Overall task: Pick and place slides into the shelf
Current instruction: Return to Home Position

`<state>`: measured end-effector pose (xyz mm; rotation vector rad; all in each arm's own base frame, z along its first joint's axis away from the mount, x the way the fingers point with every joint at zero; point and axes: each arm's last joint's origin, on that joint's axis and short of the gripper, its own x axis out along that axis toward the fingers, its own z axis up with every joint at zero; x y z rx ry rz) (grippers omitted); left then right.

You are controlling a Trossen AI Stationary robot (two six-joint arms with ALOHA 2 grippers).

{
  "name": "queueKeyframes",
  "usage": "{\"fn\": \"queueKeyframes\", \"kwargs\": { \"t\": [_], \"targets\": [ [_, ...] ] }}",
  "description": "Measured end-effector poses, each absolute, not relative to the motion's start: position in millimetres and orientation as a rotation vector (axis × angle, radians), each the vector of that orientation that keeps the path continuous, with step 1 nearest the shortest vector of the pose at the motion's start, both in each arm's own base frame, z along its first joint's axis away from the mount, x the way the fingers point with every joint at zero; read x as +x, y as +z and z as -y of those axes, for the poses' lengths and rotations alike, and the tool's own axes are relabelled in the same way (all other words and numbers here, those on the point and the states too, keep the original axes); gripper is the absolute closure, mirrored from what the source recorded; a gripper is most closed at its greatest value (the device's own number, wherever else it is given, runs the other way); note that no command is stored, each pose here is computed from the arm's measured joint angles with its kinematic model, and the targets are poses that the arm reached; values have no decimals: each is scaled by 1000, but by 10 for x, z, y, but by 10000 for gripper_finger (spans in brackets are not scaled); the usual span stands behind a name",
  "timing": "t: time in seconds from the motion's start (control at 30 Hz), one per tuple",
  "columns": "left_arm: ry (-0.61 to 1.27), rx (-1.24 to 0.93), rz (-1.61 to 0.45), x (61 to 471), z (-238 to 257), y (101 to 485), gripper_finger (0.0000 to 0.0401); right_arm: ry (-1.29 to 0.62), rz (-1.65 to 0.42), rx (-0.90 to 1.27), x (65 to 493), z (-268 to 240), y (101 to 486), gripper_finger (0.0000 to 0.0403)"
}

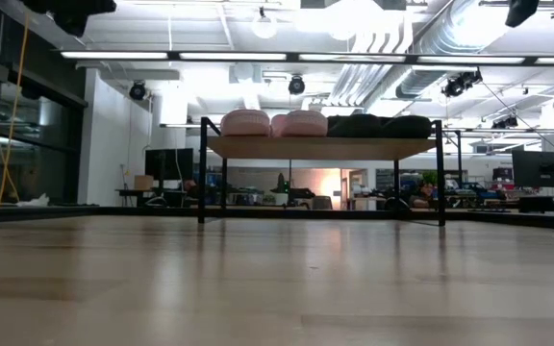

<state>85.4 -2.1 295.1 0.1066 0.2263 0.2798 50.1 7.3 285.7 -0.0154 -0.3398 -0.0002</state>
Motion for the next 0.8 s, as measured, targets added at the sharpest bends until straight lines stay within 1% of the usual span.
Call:
{"fn": "queueKeyframes", "kwargs": {
  "t": [0.13,0.27,0.4,0.57,0.8],
  "targets": [
    [285,80,-183,805,12,2829,396,1,312,-27,569,-95,2744,284],
    [286,62,-146,721,-3,2728,396,-1,331,-25,633,-115,2642,284],
    [284,27,-98,636,-17,2625,396,-36,364,-25,650,-112,2621,284],
    [274,-1,-32,576,-26,2515,396,-14,361,-27,672,-125,2577,284],
    [246,-41,18,684,1,2347,396,1,326,-12,730,-146,2448,284]
  ]
}}
